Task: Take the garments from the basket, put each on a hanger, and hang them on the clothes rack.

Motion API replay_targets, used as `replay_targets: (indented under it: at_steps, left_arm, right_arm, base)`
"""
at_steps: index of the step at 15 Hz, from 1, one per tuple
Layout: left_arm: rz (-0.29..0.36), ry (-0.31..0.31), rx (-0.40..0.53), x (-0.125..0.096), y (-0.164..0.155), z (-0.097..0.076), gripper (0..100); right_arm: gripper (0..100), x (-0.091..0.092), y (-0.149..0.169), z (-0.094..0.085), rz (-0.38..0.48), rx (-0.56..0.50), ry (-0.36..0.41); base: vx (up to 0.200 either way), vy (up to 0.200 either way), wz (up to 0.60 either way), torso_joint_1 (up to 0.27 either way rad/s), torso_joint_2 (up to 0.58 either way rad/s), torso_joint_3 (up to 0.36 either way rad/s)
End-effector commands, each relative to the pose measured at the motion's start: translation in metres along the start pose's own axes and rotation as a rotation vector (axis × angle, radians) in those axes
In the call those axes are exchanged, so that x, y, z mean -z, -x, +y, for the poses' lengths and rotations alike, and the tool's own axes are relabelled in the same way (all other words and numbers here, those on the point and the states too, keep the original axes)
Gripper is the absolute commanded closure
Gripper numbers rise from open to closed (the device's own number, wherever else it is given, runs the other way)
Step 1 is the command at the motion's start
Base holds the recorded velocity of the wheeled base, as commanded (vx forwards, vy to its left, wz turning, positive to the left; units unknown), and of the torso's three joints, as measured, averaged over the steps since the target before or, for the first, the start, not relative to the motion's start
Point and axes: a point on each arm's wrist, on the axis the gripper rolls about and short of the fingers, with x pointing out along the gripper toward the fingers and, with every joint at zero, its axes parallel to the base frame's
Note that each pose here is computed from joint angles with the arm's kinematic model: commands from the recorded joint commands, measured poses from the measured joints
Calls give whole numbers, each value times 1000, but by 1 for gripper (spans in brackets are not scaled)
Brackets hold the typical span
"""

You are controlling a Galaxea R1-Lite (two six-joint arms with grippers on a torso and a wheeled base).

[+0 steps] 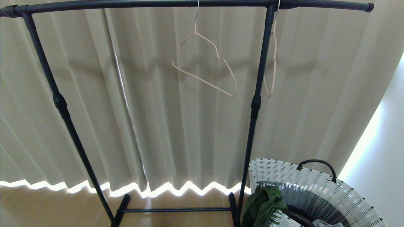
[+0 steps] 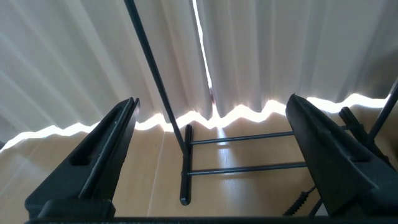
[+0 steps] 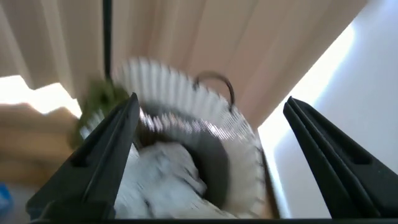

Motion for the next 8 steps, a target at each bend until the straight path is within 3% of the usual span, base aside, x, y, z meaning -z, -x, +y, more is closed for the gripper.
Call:
replay_targets:
  at_steps: [1, 5, 7, 8]
  left_arm:
    - [0, 1, -2, 0, 0, 0, 0]
    - [1, 0, 0, 0, 0, 0, 0]
    - [0, 2, 0, 0, 0, 0, 0]
    - [0, 2, 0, 0, 0, 0, 0]
  right_arm:
    - [0, -3, -33, 0, 316, -42, 164]
    - [0, 7, -80, 6, 675, -144, 248]
    - [0, 14, -102, 10, 806, -198, 264]
    - [0, 15, -108, 11, 826, -206, 266]
  base:
    - [0, 0, 0, 0, 0, 0]
    - [0, 0, 0, 0, 0, 0]
    - [0, 0, 0, 0, 0, 0]
    - [0, 0, 0, 0, 0, 0]
